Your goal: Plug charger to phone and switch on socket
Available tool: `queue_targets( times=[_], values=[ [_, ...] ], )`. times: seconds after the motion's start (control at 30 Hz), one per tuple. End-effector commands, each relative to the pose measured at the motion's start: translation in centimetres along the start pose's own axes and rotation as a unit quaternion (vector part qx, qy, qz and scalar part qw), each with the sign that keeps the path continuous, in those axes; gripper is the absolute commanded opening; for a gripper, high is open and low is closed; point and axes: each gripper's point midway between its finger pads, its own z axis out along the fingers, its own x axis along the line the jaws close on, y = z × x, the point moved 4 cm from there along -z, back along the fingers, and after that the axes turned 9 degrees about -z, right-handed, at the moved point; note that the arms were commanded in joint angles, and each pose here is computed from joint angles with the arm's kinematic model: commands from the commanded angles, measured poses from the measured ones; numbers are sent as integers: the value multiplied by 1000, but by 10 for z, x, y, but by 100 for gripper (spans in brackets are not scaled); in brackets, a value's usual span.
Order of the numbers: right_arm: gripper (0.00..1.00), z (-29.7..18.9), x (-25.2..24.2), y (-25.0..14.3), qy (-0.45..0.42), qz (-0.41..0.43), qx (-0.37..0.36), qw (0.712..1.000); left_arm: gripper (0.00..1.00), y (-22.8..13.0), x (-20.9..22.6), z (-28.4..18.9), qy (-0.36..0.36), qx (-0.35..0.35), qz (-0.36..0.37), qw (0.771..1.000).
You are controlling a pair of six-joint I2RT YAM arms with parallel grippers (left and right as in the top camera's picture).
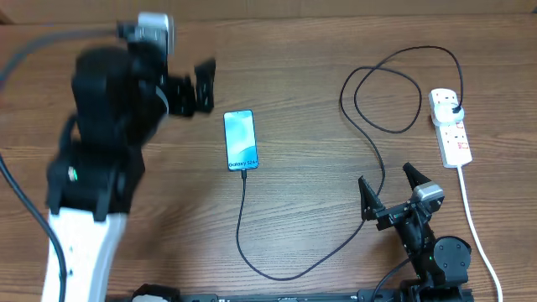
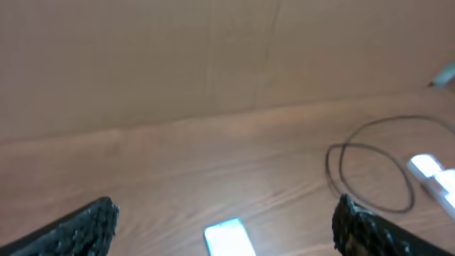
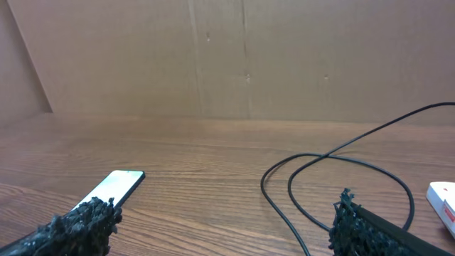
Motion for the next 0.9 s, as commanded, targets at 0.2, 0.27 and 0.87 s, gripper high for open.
queue_targets(
  times=[0.2,0.27,0.87],
  values=[
    [100,0,2,-2,4,3,-2,1000,99,-102,36,-29,8,-94,42,995],
    [100,0,1,-2,4,3,-2,1000,100,-117,42,-34,9,-120,47,992],
    [100,0,2,-2,4,3,-2,1000,100,-230,86,-36,63,-180,101,976]
  ],
)
